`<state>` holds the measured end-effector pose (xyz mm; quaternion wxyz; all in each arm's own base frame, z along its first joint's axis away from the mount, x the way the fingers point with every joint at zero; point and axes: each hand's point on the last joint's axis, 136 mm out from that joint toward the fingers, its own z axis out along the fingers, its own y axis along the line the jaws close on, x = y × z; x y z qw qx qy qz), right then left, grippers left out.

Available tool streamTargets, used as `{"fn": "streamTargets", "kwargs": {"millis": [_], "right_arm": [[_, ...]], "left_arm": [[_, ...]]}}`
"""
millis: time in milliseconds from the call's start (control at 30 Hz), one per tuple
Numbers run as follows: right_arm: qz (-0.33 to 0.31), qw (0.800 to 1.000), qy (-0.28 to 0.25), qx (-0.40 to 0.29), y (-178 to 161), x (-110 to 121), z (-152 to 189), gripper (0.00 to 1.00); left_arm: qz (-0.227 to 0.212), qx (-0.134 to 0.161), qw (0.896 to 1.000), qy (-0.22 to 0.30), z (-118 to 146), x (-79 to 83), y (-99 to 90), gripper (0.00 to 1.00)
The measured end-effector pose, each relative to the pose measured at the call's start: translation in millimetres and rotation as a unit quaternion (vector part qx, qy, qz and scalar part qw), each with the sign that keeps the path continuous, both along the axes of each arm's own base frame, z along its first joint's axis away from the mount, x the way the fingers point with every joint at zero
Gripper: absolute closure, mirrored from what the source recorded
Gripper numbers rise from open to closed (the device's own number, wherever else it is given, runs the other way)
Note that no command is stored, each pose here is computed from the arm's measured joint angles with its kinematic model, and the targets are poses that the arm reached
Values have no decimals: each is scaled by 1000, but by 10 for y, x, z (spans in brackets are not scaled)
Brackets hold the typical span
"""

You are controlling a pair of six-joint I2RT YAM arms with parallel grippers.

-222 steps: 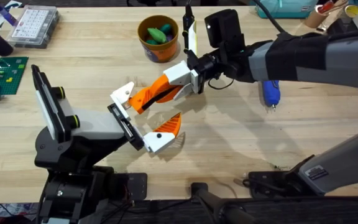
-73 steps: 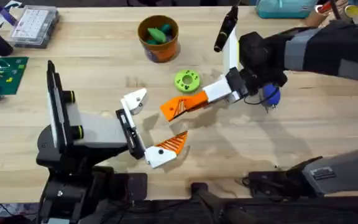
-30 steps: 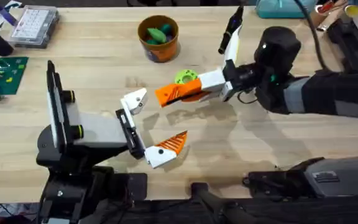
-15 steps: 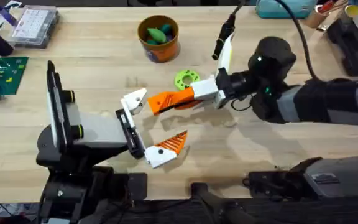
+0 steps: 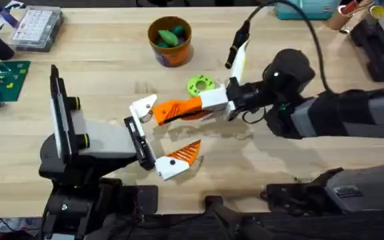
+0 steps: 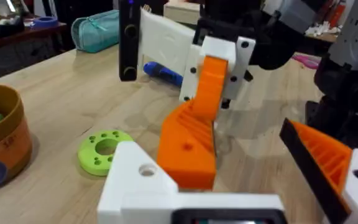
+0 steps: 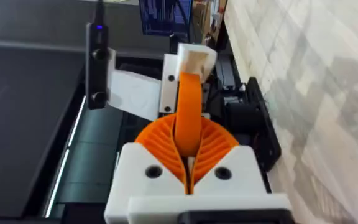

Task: Pick up the gripper from the table and insert it into the empty holder that is missing its gripper. Then pick up a screw, insert it into the mounting hole, and use the screwdriver to tighten it. Finally, clean up the table by picking up the vegetable and placing it into the bucket.

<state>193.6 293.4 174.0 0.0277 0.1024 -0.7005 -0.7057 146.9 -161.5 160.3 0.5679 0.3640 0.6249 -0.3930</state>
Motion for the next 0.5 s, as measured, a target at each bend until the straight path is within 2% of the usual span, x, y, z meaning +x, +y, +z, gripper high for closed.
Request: {"fn": "streamTargets", "kwargs": {"millis": [200,500], "right_arm": [[2,1000,24,-12,32,2,-145,979],[10,1000,10,-4,85,-55,-107,979]], "left_arm": [[2,0,1000,-1,1,7,3,14],[8,1,1000,-1,1,26,12,14]]}}
